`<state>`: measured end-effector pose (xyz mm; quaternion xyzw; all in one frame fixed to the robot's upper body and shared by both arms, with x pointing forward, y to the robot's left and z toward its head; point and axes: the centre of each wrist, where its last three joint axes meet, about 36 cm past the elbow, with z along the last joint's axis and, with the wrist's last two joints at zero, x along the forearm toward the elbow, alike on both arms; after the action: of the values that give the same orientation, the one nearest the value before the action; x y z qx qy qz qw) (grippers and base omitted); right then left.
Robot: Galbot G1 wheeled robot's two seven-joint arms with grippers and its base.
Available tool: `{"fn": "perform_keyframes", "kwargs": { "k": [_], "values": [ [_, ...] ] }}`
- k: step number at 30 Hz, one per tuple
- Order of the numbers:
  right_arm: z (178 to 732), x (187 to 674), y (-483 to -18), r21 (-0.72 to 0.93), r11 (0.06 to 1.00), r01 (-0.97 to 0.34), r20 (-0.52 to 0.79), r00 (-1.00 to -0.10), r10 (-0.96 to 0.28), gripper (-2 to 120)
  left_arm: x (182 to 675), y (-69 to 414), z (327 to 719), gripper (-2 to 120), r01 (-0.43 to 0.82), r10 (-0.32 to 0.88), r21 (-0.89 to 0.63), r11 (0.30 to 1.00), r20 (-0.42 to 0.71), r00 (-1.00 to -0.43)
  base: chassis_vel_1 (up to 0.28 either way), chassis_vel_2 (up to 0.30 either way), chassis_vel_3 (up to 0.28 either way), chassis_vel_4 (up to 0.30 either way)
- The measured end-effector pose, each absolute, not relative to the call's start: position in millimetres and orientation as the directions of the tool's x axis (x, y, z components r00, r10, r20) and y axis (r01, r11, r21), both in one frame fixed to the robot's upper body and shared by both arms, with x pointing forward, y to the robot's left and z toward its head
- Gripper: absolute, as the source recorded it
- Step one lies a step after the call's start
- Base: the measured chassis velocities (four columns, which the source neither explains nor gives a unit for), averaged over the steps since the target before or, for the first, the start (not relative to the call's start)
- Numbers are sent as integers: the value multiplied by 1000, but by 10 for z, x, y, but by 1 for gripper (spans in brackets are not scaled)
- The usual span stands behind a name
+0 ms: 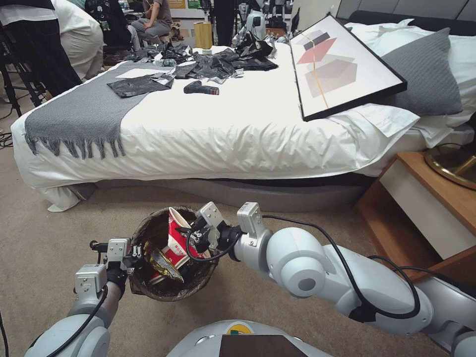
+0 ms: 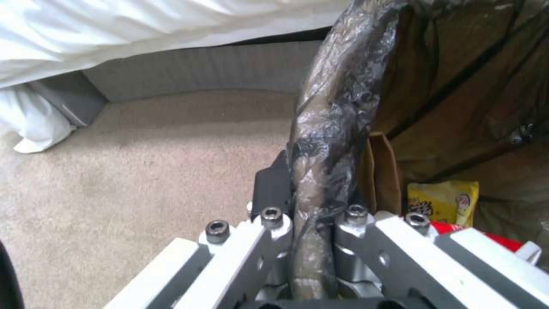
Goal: Pick up the trash bin, then pick up the garbage from the floor and place it into the trash bin.
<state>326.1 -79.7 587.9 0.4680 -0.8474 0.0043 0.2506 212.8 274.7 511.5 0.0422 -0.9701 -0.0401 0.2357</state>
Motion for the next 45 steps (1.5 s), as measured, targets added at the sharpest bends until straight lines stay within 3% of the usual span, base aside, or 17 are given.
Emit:
{"fn": "perform_keyframes", "kwargs": {
  "k": [4,9,17,20,30,36,41,45],
  "values": [
    [5909,3270,-746,229,566,-792,438,-436,-786,48,2132,2740,5115,3,-64,-99,92,994,454,-886,0,0,0,0],
    [5937,3274,-733,225,566,-793,438,-437,-786,61,2135,2736,5115,3,-64,-97,89,994,454,-885,0,0,0,0],
    [6120,3202,-783,203,557,-805,386,-457,-801,93,2148,2735,5122,3,-64,-95,82,995,452,-887,0,0,0,0],
    [6216,3190,-836,201,553,-808,347,-469,-812,99,2152,2737,5125,3,-63,-93,80,995,451,-888,0,0,0,0],
    [6503,3079,-1215,169,512,-843,140,-493,-859,100,2155,2726,5123,3,-64,-90,72,995,453,-887,0,0,0,0],
    [6291,3107,-1493,83,643,-761,16,-644,-765,100,2139,2724,5113,3,-68,-93,70,995,460,-883,0,0,0,0],
    [6044,3063,-1707,76,757,-649,54,-756,-653,100,2133,2723,5109,3,-73,-98,72,995,459,-883,0,0,0,0],
    [5988,3047,-1763,93,789,-608,74,-786,-614,100,2126,2725,5106,3,-77,-102,74,994,458,-883,0,0,0,0]
  ]
}}
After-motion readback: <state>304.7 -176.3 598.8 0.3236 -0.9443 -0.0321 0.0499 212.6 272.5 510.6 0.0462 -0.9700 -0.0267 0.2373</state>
